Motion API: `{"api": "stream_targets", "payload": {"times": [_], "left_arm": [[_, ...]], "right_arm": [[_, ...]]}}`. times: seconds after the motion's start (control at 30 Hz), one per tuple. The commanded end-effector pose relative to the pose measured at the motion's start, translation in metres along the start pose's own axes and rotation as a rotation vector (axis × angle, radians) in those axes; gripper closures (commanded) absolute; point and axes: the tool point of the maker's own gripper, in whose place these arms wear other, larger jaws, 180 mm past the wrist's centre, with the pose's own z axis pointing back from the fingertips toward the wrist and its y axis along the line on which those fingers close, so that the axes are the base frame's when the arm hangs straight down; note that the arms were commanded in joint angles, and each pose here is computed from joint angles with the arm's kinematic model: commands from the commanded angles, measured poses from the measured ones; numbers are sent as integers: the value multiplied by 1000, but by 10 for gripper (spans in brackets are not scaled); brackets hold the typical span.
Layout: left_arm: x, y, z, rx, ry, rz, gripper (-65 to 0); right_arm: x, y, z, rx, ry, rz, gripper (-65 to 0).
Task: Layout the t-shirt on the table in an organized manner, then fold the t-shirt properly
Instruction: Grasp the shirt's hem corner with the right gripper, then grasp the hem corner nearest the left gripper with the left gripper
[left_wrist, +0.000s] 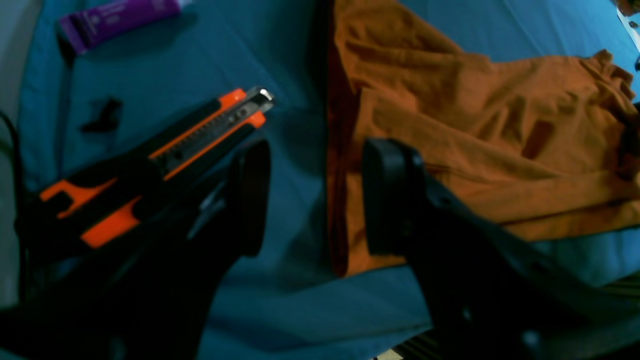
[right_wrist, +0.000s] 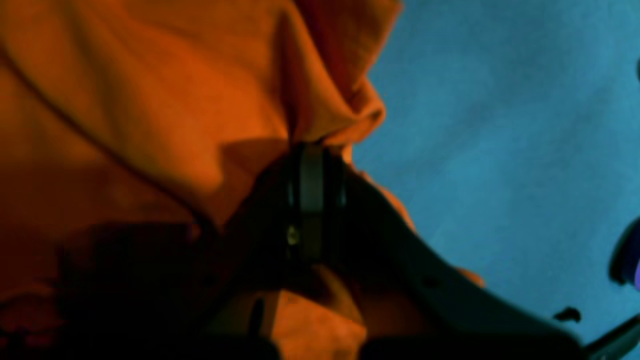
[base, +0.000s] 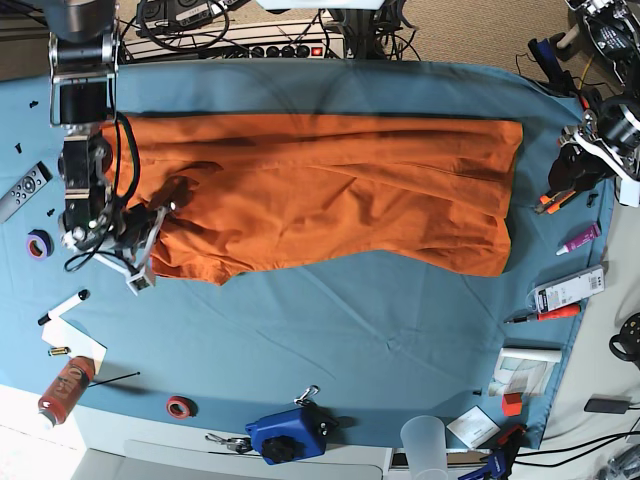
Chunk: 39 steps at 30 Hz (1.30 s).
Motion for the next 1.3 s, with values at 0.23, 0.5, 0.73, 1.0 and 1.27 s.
{"api": "stream_targets", "payload": {"times": [0.23,0.5,0.73,1.0,1.27], "left_arm": [[15,-2,4,-9,-46,-26,-307],[15,-2,4,-9,-45,-26,-307],[15,-2,4,-9,-45,-27,-307],[15,-2,4,-9,-46,-26,-307],[16,-3,4,-10,-57,-25,-307]], "right_arm": [[5,-11,11,-61,-17,39,-8],[16,-20,24,-60,-12,-11,-213],[75,-56,66,-107,-331,-116,-213],[67,-61,25,0,-256,-196,-213],[51,-24,-14,160,-176,-254,-213]]}}
